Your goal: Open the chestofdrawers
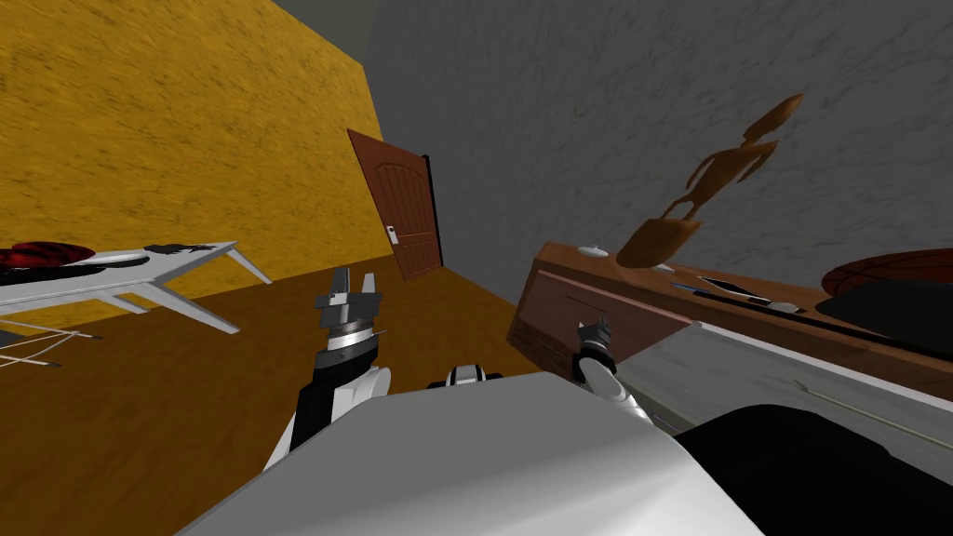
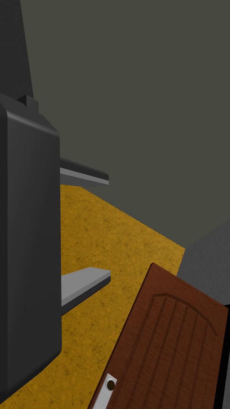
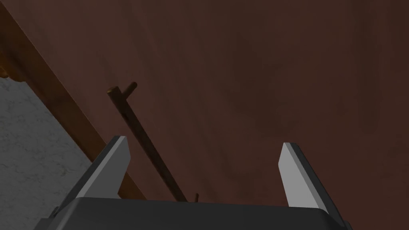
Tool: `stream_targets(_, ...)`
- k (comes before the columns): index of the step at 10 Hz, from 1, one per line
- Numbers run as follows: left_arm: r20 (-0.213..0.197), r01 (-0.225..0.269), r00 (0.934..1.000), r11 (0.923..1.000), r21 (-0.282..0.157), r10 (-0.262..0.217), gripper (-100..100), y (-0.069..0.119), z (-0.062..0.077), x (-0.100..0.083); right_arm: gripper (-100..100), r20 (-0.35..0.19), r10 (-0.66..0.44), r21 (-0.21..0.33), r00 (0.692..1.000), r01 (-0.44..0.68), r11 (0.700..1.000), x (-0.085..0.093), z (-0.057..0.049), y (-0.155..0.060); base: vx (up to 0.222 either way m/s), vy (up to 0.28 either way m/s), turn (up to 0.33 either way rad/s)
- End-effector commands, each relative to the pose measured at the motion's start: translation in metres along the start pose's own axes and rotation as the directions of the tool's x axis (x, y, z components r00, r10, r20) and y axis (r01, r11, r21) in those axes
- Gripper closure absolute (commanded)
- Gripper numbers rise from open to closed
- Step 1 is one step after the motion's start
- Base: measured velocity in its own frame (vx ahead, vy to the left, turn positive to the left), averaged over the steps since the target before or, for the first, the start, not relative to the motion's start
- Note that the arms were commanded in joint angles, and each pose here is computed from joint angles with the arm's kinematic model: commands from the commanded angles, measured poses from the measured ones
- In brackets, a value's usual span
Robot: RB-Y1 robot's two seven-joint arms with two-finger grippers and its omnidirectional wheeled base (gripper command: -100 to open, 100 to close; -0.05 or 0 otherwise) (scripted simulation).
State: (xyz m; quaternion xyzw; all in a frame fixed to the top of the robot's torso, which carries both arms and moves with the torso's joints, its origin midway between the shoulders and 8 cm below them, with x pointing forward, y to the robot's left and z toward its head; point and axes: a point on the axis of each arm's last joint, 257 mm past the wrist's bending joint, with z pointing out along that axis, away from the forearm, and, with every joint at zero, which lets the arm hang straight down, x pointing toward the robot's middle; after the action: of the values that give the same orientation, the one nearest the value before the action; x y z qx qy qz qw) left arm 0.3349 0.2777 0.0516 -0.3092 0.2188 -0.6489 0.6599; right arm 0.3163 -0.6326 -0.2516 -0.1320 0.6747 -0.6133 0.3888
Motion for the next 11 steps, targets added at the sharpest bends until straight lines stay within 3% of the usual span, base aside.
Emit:
stream_targets(1, 0.0, 0.0, 1.0, 1.0, 0.0, 0.0, 0, 0.0, 0.0, 0.0, -100, 0.009, -0.091, 0.071, 0.996, 0.09, 0.993, -0.001, 0.009, -0.021, 0.064, 0.04, 0.055)
stream_targets(3, 0.0, 0.0, 1.0, 1.0, 0.0, 0.0, 0, 0.0, 0.0, 0.0, -100, 0.016, -0.168, 0.133, 0.986, 0.164, 0.977, -0.005, 0.016, -0.041, 0.083, 0.045, 0.06)
stream_targets(4, 0.0, 0.0, 1.0, 1.0, 0.0, 0.0, 0, 0.0, 0.0, 0.0, -100, 0.016, -0.145, 0.115, 0.989, 0.142, 0.983, -0.004, 0.015, -0.033, 0.039, 0.021, 0.01)
stream_targets(5, 0.0, 0.0, 1.0, 1.0, 0.0, 0.0, 0, 0.0, 0.0, 0.0, -100, 0.018, -0.151, 0.12, 0.988, 0.147, 0.982, -0.003, 0.027, -0.045, 0.055, -0.02, -0.022)
stream_targets(6, 0.0, 0.0, 1.0, 1.0, 0.0, 0.0, 0, 0.0, 0.0, 0.0, -100, 0.016, -0.148, 0.122, 0.989, 0.145, 0.982, -0.004, 0.022, -0.042, 0.034, -0.016, -0.002)
stream_targets(7, 0.0, 0.0, 1.0, 1.0, 0.0, 0.0, 0, 0.0, 0.0, 0.0, 100, 0.017, -0.149, 0.12, 0.989, 0.146, 0.982, -0.004, 0.023, -0.043, 0.006, -0.003, 0.002)
stream_targets(11, 0.0, 0.0, 1.0, 1.0, 0.0, 0.0, 0, 0.0, 0.0, 0.0, 100, 0.033, -0.149, 0.119, 0.988, 0.144, 0.982, -0.009, 0.023, -0.047, -0.101, 0.135, -0.042)
